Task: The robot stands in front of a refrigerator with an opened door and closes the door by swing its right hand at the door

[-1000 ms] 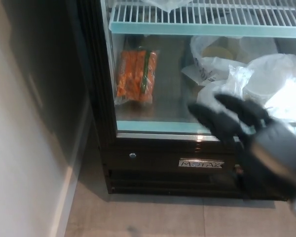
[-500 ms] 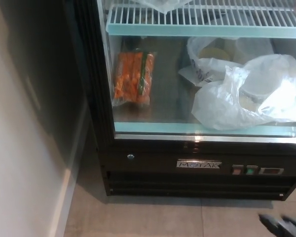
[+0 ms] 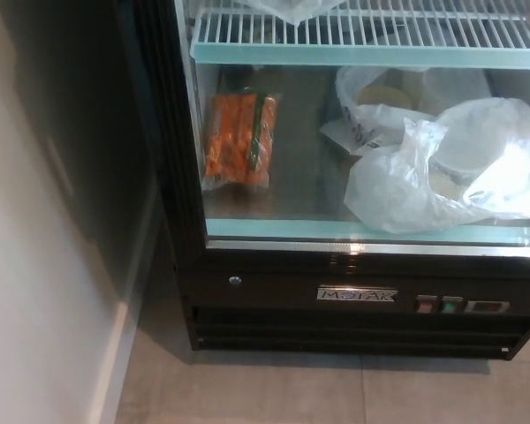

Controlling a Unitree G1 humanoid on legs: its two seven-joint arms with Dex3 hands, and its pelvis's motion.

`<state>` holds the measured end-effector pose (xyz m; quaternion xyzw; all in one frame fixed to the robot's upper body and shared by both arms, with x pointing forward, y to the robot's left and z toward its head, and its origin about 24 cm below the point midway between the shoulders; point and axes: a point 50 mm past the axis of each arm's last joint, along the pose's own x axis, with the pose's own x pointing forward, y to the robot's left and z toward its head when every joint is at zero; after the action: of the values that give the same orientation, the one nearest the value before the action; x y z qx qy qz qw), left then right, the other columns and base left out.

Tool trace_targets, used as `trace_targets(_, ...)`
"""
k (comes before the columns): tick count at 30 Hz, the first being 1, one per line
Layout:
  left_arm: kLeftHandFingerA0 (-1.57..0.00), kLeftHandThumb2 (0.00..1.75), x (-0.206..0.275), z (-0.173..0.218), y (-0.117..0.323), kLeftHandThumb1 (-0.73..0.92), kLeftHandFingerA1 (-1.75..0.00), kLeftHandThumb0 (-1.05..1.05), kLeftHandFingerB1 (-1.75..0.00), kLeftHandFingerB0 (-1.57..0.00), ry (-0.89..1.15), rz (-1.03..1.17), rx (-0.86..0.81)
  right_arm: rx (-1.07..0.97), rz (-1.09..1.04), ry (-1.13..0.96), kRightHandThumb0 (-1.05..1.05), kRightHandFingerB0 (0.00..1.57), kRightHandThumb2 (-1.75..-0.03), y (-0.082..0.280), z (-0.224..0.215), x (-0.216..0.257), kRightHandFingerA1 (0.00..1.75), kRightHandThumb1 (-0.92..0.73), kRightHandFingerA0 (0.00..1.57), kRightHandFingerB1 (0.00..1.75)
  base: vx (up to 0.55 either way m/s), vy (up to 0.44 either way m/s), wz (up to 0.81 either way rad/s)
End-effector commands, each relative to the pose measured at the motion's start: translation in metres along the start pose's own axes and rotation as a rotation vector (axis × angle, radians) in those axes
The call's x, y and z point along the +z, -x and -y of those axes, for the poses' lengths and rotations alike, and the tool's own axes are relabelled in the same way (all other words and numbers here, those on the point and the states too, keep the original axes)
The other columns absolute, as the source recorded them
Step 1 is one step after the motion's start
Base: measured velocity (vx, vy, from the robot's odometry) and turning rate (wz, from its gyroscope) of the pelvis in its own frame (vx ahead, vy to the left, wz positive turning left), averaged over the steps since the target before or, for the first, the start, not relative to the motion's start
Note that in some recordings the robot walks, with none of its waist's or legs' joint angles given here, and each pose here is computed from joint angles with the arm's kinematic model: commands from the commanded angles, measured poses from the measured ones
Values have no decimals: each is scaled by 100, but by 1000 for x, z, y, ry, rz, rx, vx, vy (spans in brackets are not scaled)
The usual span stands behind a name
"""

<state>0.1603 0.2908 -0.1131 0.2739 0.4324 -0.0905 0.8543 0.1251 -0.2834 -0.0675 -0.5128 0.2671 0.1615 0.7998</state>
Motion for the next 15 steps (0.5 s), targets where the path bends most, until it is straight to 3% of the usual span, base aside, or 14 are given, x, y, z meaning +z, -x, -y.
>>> trace_targets(1, -36, 66, -14, -5, 7, 87, -36, -58, -32, -30, -28, -29, 9, 215, -525, -110, -84, 2, -111, -14, -26, -58, 51, -78, 13, 39, 0, 0, 0)
trace_targets(3, -36, 66, -18, -5, 9, 86, -36, -58, -31, -28, -29, -38, 9, 238, -536, -109, -79, 1, -111, -13, -29, -60, 48, -77, 5, 39, 0, 0, 0)
trace_targets(6, -35, 66, -26, -4, 12, 86, -35, -59, -31, -28, -32, -58, 3, 269, -569, -147, -78, 0, -111, -12, -36, -63, 48, -76, 5, 40, 0, 0, 0)
trace_targets(7, -33, 66, -28, -3, 13, 86, -35, -58, -31, -26, -13, -65, -1, 275, -576, -159, -79, 10, -68, -11, -38, -64, 41, -89, 13, 31, 0, 0, 0)
trace_targets(8, -33, 66, -30, -3, 13, 86, -35, -58, -31, -26, 1, -71, -4, 280, -582, -169, -79, 10, -68, -10, -40, -64, 41, -89, 13, 31, 0, 0, 0)
trace_targets(9, -34, 66, -34, -3, 16, 86, -35, -57, -31, -27, 1, -81, -5, 267, -613, -181, -37, 0, -108, -8, -45, -66, 51, -48, 1, 49, 0, 0, 0)
trace_targets(12, -36, 67, -40, -3, 19, 88, -35, -58, -32, -30, -39, -84, -4, 270, -631, -187, -38, 0, -108, -6, -50, -67, 51, -48, 1, 49, 0, 0, 0)
trace_targets(13, -35, 66, -41, -3, 20, 86, -35, -59, -31, -28, -32, -91, -4, 281, -630, -185, -79, 11, -69, -5, -51, -67, 35, -92, 13, 29, 0, 0, 0)
trace_targets(14, -35, 66, -43, -3, 20, 87, -35, -58, -32, -29, -21, -97, -4, 285, -641, -199, -37, 0, -108, -4, -52, -68, 50, -48, 1, 49, 0, 0, 0)
trace_targets(15, -35, 66, -43, -3, 21, 87, -35, -58, -32, -29, -21, -98, -4, 281, -650, -211, -37, 0, -108, -4, -53, -69, 50, -48, 1, 49, 0, 0, 0)
